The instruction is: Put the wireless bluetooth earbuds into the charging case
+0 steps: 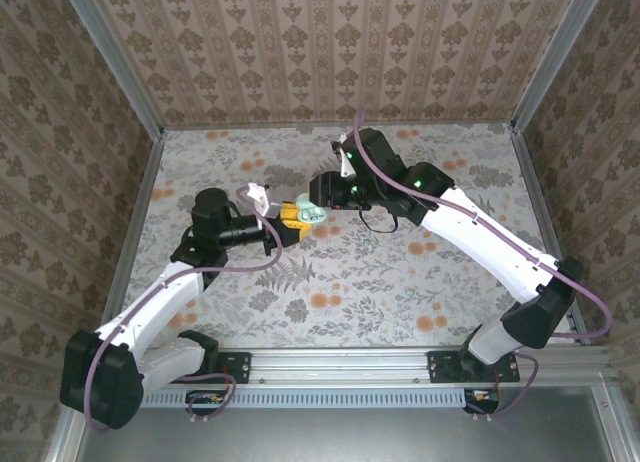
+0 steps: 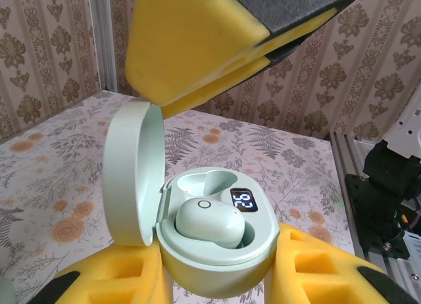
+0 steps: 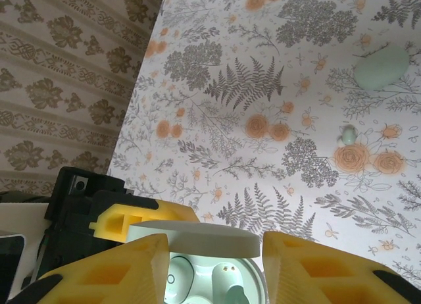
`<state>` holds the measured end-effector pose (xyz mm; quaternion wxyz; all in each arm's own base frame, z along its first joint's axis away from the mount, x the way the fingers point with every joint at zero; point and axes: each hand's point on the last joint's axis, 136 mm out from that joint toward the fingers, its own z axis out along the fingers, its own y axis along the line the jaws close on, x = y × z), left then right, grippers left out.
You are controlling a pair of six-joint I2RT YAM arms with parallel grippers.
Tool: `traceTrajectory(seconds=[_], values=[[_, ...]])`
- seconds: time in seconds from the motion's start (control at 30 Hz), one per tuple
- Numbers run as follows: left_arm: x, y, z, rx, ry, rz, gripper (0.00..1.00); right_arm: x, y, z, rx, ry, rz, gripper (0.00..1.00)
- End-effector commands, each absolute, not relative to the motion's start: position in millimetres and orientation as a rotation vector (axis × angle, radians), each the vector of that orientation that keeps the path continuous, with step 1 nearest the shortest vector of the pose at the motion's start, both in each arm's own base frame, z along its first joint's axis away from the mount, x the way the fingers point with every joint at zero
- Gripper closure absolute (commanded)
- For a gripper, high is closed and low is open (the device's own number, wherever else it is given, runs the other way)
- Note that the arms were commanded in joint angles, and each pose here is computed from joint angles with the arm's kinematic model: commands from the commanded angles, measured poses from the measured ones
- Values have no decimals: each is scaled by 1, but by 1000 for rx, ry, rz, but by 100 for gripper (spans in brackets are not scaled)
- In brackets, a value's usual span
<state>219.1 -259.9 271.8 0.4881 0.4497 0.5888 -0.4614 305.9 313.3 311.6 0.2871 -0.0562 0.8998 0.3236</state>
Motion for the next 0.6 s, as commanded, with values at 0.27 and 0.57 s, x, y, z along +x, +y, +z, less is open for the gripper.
traceTrajectory(seconds=[0.27, 0.57], values=[[207, -265, 299, 1170, 1294, -1169, 97, 312, 310, 300, -150, 2420, 863, 58], [205, -266, 305, 1171, 1277, -1179, 97, 315, 312, 288, -152, 2447, 857, 58]])
